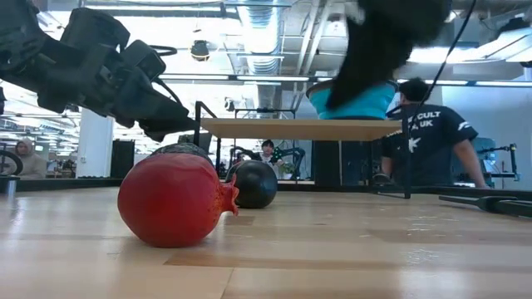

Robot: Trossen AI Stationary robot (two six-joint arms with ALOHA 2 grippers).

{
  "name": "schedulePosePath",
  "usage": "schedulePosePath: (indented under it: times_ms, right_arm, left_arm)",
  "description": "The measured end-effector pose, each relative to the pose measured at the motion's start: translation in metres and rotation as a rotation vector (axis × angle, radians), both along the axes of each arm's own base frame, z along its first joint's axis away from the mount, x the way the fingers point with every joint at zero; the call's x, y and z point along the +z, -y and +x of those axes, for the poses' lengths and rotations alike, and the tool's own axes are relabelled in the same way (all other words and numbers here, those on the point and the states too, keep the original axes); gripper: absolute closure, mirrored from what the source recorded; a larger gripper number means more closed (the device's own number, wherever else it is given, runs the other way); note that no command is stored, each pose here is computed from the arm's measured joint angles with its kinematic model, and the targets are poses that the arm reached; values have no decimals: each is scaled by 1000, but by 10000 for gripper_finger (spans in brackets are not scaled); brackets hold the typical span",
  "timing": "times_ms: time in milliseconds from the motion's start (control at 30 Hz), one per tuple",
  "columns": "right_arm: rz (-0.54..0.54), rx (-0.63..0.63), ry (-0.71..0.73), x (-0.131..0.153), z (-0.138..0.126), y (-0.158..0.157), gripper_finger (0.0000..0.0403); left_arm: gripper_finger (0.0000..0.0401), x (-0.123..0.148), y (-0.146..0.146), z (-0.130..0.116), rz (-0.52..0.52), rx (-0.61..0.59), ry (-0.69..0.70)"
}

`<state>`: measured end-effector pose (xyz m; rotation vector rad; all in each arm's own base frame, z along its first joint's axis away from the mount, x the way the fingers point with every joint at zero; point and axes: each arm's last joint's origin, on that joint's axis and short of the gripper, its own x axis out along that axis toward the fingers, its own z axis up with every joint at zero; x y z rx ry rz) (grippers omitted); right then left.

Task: Pick & Place Fruit
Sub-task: Put the plum into the strainer bowl

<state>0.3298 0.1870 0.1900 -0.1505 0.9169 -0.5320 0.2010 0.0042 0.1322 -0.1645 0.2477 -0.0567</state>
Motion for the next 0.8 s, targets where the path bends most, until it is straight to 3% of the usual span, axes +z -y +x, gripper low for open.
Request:
schedulePosePath:
  times_ms: [200, 433, 600, 800]
  right_arm:
    - [64, 34, -57, -25, 29, 22, 94]
    - [181, 146, 87, -37, 56, 83, 106]
    - [321, 254, 145, -47, 66, 99, 107]
    - [268, 256, 132, -53, 68, 103, 107]
  left_arm:
    - [219, 0, 0, 0, 13, 14, 2]
    - [219, 0, -1, 0, 12, 14, 3]
    - [219, 0, -1, 0, 6, 15, 0]
    - [219, -1, 0, -1, -14, 19, -4]
